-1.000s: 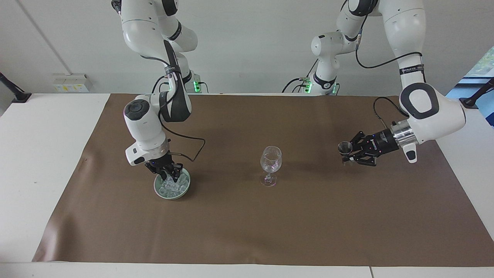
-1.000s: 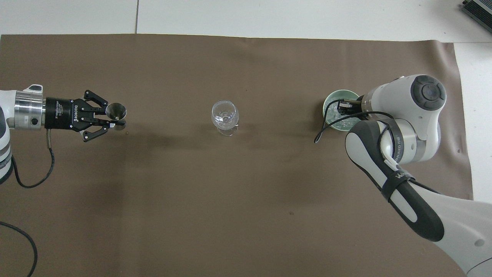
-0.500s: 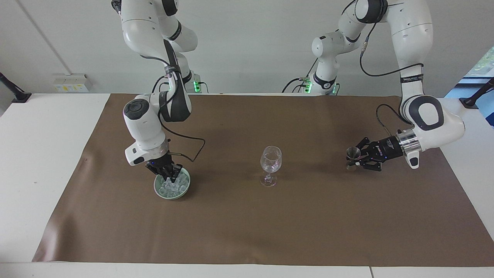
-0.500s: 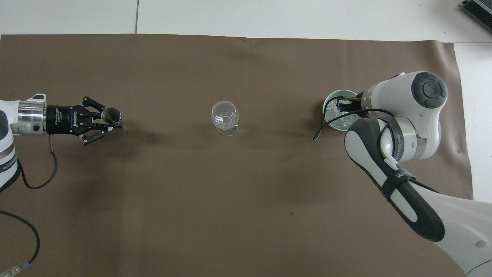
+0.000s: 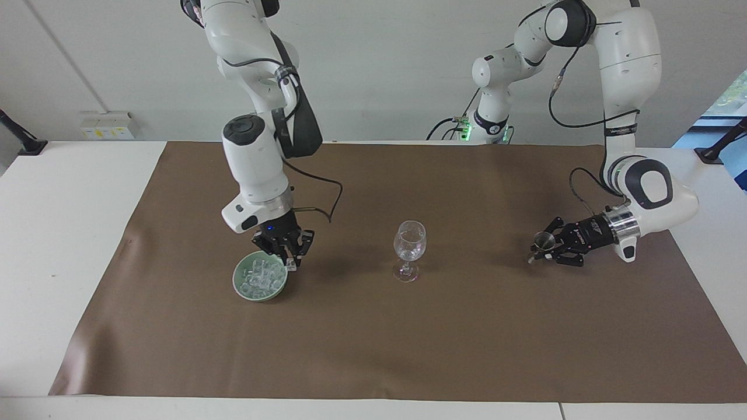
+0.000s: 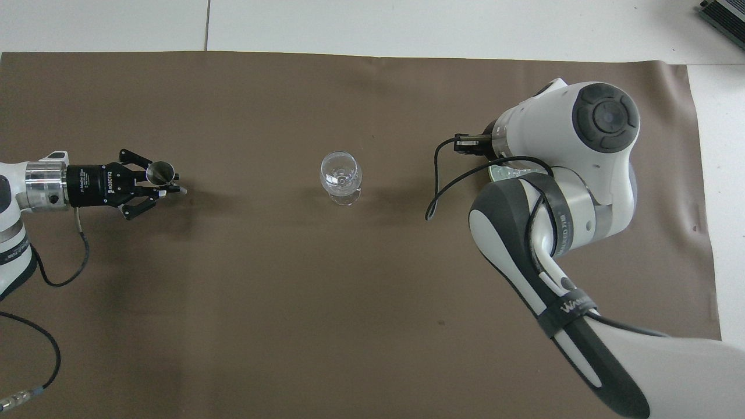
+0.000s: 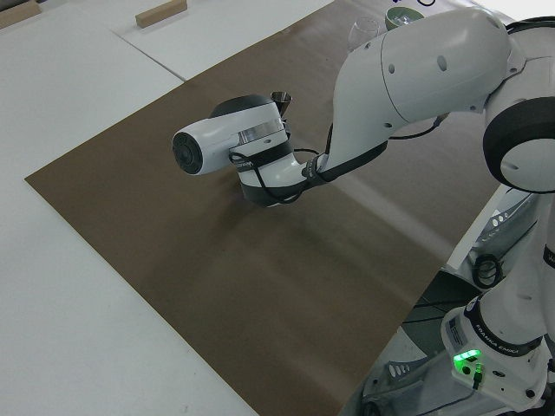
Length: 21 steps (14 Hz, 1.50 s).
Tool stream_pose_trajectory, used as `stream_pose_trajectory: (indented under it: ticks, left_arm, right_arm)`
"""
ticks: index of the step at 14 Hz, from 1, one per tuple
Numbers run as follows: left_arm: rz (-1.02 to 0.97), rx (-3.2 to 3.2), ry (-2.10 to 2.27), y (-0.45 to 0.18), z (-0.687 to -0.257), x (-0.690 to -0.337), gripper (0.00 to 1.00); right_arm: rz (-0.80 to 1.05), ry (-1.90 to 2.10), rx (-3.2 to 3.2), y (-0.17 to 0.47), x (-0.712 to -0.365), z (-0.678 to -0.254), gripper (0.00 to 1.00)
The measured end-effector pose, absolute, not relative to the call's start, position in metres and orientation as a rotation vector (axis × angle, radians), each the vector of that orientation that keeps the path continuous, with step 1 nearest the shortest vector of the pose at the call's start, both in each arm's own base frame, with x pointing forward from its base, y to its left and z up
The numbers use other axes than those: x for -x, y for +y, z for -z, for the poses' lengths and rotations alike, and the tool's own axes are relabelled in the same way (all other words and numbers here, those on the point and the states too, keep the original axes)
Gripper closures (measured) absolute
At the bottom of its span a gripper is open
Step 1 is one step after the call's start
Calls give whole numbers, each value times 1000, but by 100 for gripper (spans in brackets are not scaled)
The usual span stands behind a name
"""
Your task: Pour wine and add ice with both arms
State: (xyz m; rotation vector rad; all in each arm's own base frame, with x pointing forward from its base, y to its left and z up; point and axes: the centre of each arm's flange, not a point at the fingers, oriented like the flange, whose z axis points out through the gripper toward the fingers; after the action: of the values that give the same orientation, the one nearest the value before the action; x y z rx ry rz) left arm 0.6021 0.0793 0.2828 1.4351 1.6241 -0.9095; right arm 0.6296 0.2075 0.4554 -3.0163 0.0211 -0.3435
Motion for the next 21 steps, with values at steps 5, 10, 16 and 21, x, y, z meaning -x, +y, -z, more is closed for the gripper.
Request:
stream_pose_trajectory:
  ticks: [5,10,16,21]
  left_arm:
    - [912,-1406,1625,88,-273,-600,78]
    - [923,-1405,1622,88,-262,-599,78]
    - [920,-1405,1608,92,-252,-596,78]
    - [917,-1404,1597,92,-249,-595,78]
  right_arm:
    - [350,53,2934,315,-584,-499,75]
    - [370,33,2879,356,-565,-512,75]
    - [434,56,2813,373,-561,-520,75]
    - [410,76,2787,375,-565,-512,75]
